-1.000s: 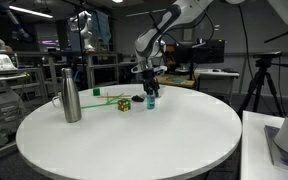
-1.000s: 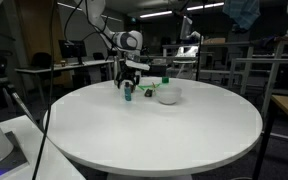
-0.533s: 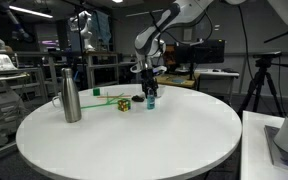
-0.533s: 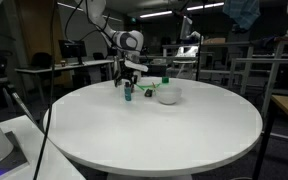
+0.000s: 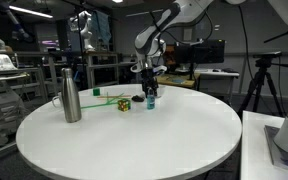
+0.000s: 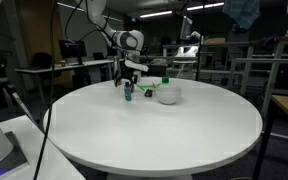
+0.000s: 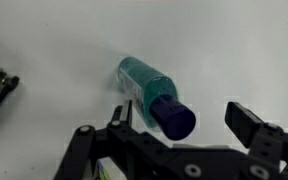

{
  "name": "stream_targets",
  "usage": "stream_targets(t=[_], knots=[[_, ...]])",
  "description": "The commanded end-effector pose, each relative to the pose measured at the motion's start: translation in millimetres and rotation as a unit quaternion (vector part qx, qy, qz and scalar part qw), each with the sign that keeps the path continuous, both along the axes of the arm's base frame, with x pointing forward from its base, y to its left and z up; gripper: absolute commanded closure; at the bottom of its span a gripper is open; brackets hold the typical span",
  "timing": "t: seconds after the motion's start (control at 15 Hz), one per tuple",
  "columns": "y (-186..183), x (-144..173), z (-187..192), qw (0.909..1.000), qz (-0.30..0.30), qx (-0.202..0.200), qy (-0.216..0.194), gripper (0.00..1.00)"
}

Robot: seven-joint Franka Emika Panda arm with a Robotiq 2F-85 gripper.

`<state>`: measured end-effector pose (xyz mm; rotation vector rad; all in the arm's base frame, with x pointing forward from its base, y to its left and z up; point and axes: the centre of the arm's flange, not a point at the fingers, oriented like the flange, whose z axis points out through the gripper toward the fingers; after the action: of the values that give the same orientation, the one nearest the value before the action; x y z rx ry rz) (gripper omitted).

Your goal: Move the bottle forward

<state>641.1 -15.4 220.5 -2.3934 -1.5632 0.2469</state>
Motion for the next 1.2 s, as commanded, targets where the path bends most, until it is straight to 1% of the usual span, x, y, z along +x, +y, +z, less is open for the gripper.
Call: stream_targets(t=[0.0,1.07,1.13], knots=[[-3,2,11,0.9999,0.009,-0.002,-0.005,0.00],[-17,2,2,0.9999,0.002,-0.005,0.011,0.00],[-17,2,2,0.9999,0.002,-0.005,0.011,0.25]])
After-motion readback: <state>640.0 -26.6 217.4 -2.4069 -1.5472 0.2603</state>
